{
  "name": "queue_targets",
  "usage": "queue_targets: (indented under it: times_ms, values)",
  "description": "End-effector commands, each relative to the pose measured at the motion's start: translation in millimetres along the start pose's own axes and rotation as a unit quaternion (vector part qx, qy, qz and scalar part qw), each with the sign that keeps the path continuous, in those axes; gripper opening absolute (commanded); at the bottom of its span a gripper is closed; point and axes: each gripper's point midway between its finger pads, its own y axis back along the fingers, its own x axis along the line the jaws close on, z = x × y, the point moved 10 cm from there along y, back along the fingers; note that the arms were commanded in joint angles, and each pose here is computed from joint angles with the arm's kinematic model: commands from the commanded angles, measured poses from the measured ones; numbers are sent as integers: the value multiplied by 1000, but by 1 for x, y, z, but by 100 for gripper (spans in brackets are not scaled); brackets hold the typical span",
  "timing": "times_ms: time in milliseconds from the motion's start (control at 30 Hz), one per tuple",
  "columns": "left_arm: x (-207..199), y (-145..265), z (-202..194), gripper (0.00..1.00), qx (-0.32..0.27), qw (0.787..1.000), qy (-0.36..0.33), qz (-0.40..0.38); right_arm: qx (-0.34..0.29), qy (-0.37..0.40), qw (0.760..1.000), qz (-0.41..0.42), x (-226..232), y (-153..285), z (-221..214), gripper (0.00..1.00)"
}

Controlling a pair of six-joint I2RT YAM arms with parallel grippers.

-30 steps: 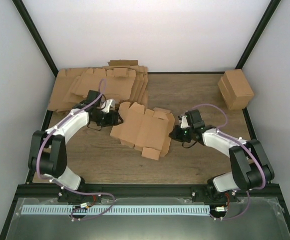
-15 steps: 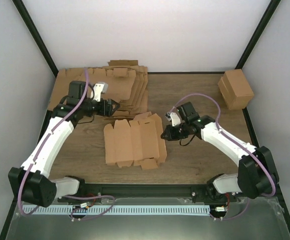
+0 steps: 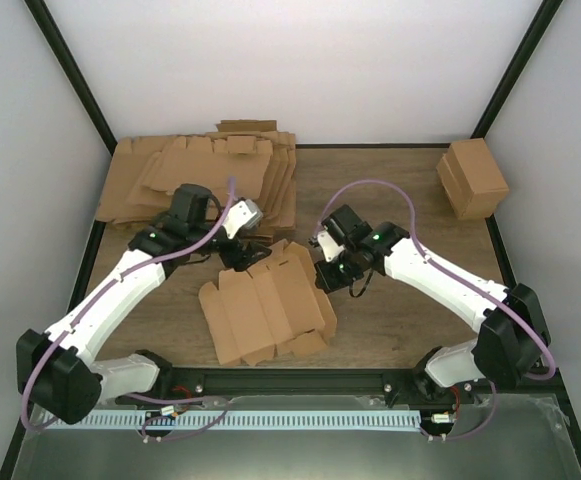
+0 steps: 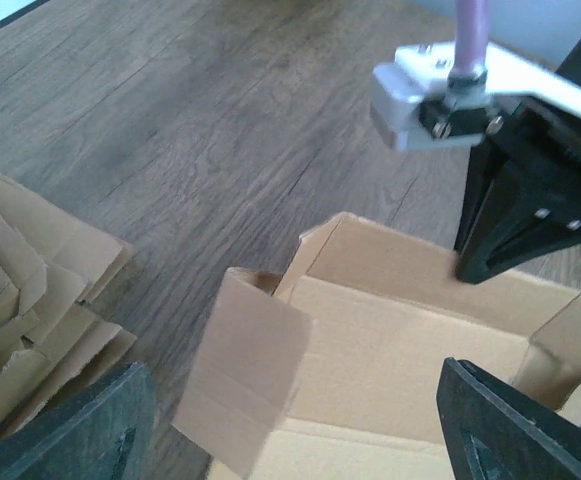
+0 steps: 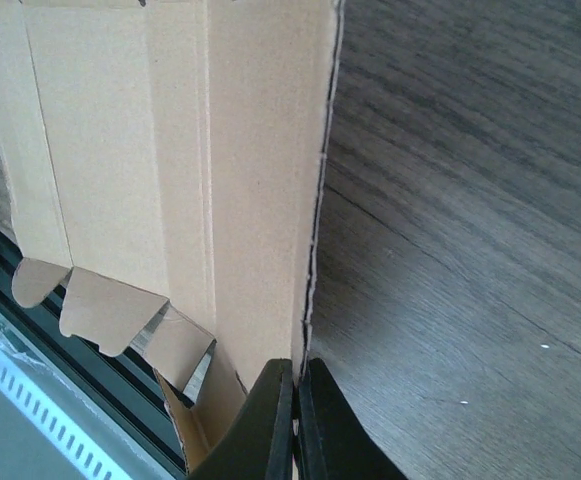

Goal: Fold the paper box

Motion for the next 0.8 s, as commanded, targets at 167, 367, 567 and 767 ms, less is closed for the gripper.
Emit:
queue_targets:
  times_ms: [167, 367, 567, 767]
  values:
    - [-13, -50, -6, 79, 58, 992, -112, 11, -9, 30, 999, -16, 8, 16, 12, 1]
    - [-10, -62, 0, 79, 37, 990, -134, 38, -19, 41, 999, 5, 11, 17, 15, 1]
    - [-2, -71, 5, 74, 54, 989, -127, 59, -22, 45, 999, 10, 12, 16, 17, 1]
    - [-6, -78, 10, 66, 41, 988, -146, 8, -28, 52, 998, 21, 14, 16, 19, 1]
